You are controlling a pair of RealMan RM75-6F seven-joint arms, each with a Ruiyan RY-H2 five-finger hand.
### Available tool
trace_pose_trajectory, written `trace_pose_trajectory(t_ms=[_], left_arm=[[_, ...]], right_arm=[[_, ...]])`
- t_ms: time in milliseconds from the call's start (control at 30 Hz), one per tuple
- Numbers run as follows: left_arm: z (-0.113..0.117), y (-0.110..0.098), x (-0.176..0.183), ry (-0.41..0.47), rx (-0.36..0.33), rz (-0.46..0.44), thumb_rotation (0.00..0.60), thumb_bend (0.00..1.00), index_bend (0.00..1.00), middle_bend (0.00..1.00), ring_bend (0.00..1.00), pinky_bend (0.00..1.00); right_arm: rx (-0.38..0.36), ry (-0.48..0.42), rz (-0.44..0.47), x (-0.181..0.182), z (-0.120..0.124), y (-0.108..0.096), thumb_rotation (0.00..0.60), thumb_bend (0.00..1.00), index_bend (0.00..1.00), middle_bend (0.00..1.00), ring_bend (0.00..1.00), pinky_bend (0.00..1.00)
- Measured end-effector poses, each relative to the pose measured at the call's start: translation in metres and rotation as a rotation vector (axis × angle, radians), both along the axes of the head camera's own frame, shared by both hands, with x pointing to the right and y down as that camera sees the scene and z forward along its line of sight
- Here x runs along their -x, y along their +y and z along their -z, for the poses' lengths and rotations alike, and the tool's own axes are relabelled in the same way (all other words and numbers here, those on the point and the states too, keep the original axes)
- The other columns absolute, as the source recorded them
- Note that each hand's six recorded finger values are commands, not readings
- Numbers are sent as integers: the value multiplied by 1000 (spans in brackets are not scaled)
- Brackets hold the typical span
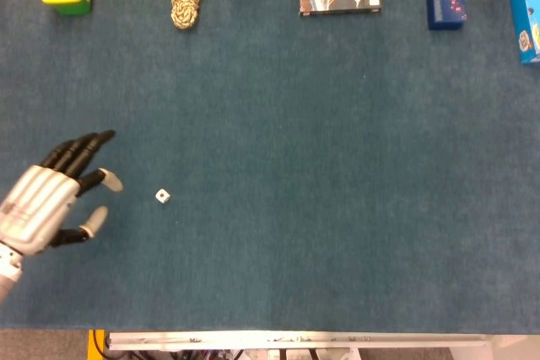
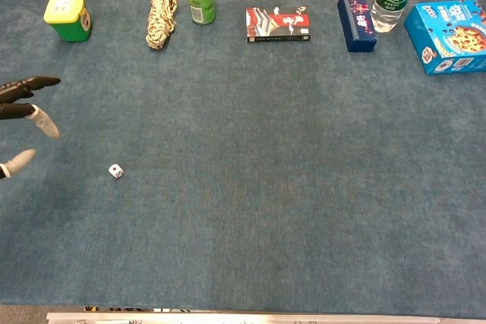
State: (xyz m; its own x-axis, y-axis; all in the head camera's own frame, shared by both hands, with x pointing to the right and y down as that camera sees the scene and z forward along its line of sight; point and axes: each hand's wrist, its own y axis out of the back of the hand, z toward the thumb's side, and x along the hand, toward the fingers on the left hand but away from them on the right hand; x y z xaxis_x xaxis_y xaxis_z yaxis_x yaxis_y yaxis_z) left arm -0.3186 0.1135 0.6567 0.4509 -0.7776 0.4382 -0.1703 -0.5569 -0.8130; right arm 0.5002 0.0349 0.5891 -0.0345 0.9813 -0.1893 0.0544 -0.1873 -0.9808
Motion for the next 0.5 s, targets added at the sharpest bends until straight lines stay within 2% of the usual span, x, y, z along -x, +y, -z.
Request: trace_pose_trajectory(t_ms=[100,267,500], left_arm=[[-6,2,-8,-8,21,-42,600,549,366,0,0,93],[-18,8,-20,-26,62,-108,600,562,367,0,0,93],[-32,12,-30,-41,77,-136,600,570,328,0,0,75]], right_arm=[[0,-1,-7,-2,0,1,600,254,367,437,359,459],[-1,1,-14,-5,1,3,600,254,367,437,359,459],[0,0,-27,-8,1,5,600,254,367,438,359,459]])
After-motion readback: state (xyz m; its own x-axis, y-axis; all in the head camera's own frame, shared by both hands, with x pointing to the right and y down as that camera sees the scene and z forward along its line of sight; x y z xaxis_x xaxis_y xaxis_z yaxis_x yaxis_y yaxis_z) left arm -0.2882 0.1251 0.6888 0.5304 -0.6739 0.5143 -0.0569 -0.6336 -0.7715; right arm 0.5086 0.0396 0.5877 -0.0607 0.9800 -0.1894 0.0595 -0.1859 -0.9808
